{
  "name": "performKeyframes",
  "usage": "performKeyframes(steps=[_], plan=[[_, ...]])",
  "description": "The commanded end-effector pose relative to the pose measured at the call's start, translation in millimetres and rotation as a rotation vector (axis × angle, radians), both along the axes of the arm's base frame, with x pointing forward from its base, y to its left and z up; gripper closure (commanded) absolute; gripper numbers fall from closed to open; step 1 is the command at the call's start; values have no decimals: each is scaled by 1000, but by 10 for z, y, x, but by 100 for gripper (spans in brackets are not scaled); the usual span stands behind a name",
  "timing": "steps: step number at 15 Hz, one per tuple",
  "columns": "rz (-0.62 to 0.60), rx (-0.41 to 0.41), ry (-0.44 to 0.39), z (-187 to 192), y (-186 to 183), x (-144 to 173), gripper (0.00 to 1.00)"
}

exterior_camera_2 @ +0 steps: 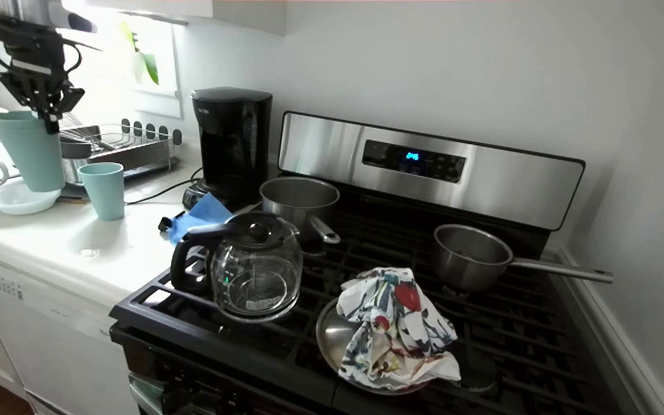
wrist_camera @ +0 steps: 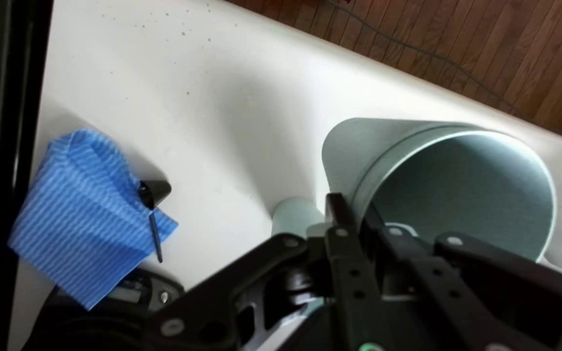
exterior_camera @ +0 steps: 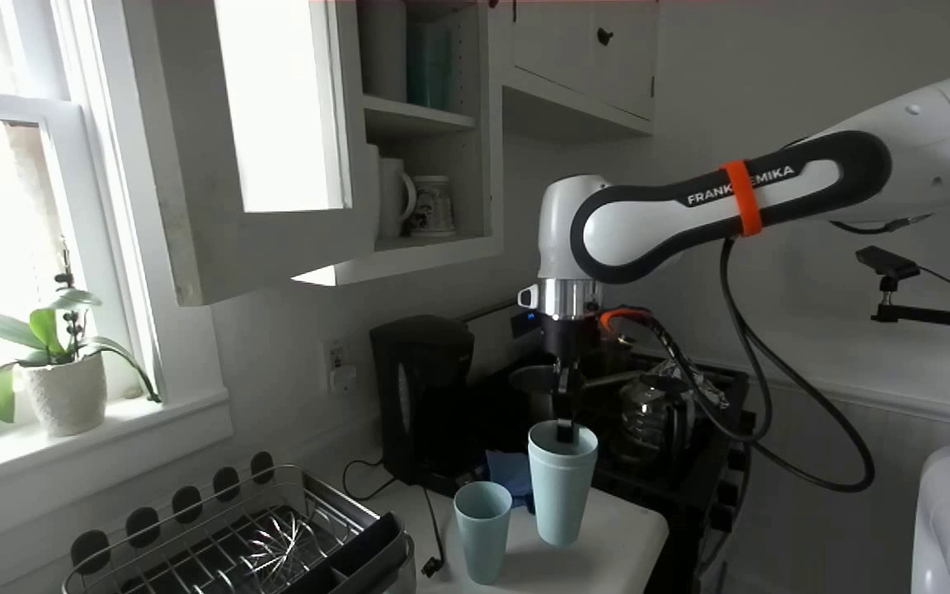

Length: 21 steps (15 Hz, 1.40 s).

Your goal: Put the cup on the right inside the cup in the middle and then put them inside the cup on the left

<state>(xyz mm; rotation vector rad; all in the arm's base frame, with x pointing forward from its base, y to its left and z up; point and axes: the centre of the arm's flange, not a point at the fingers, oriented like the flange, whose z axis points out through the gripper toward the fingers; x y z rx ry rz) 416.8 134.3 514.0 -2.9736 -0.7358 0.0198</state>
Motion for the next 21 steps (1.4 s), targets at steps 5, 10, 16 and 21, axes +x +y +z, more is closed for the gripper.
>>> performKeyframes(steps=[5,10,16,21], plan=[[-48,43,-171,688,33,188,98],[-64,72,-226,539,109,552,98],[-47,75,-173,175,260,849,98],[-33,54,-119,51,302,924,98]])
